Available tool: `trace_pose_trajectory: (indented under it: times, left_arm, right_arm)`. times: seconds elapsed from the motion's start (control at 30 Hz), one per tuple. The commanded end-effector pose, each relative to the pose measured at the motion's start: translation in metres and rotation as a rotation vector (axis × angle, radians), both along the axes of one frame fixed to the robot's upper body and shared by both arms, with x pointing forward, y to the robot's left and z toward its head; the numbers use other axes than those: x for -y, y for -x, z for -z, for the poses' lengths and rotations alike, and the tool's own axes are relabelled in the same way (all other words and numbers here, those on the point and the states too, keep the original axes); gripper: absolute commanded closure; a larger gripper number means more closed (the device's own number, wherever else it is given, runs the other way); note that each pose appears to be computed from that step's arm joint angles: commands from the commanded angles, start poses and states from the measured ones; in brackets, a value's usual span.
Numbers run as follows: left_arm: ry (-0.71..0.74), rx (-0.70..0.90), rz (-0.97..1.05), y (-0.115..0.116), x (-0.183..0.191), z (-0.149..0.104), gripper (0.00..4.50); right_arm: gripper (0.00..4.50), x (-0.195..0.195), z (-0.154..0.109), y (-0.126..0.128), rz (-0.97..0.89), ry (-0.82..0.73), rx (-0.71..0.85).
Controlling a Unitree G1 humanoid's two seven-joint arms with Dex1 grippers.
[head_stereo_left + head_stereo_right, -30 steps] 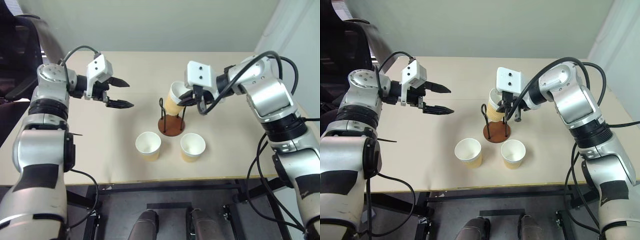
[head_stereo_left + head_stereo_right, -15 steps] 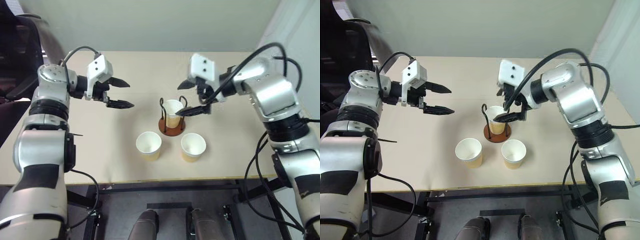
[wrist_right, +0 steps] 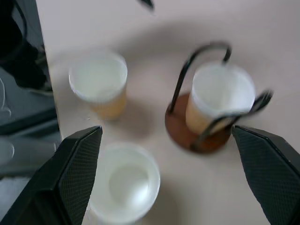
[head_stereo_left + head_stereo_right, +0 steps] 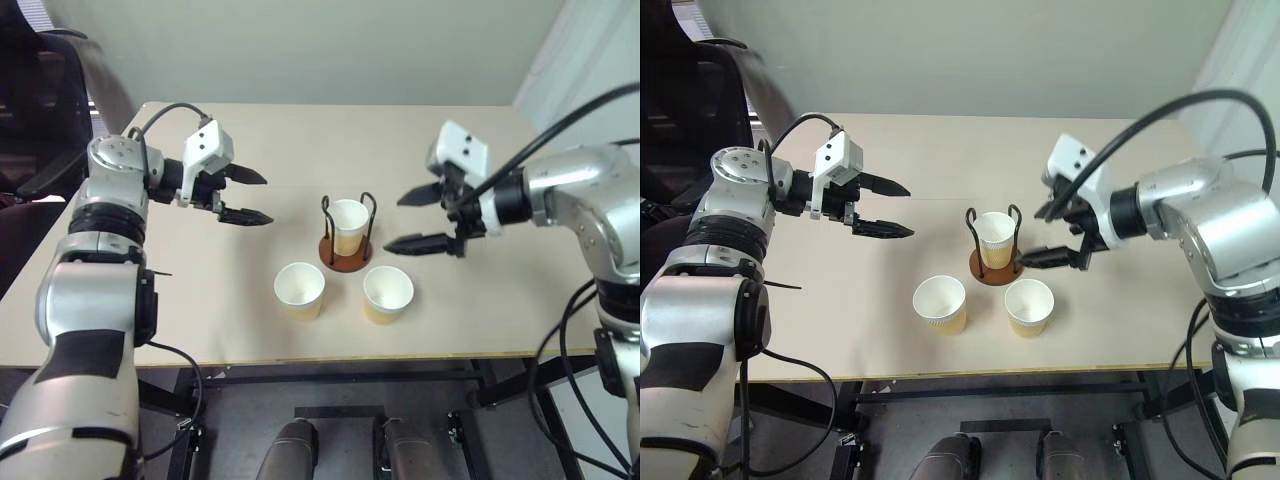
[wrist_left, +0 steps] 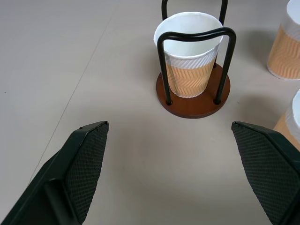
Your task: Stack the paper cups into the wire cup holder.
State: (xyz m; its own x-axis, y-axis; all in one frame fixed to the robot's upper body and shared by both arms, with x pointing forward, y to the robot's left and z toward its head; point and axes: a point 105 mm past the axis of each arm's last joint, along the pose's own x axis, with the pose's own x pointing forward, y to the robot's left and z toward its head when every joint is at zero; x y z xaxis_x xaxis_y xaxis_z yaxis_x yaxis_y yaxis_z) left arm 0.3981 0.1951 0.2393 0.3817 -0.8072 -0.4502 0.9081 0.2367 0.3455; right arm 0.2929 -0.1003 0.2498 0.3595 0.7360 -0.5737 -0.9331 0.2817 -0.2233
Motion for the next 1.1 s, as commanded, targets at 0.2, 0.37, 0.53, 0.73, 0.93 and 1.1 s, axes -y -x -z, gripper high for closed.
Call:
trace_pose_trajectory:
  times: [0.2,0.37,0.53,0.73,0.93,1.1]
  left_arm:
    - [0.003,0.044,0.021,-0.001,0.006,-0.015,0.00]
    - [0.005,0.043,0.023,-0.001,0.007,-0.015,0.00]
    - [0.005,0.044,0.020,-0.001,0.006,-0.015,0.00]
    - [0.006,0.048,0.016,-0.001,0.006,-0.016,0.00]
    - [0.006,0.050,0.010,-0.001,0.004,-0.016,0.00]
    - [0.010,0.051,0.006,-0.001,0.004,-0.017,0.00]
  right_arm:
    - [0.01,0.002,0.008,0.030,-0.165,0.126,0.060]
    - [0.01,0.002,0.017,0.026,-0.186,0.178,0.107]
    - [0.01,0.008,0.034,0.031,-0.272,0.290,0.141]
    - [0.01,0.003,0.044,0.031,-0.370,0.362,0.193]
    - [0.01,-0.003,0.045,0.029,-0.422,0.391,0.236]
    - [0.01,-0.008,0.053,0.030,-0.484,0.433,0.259]
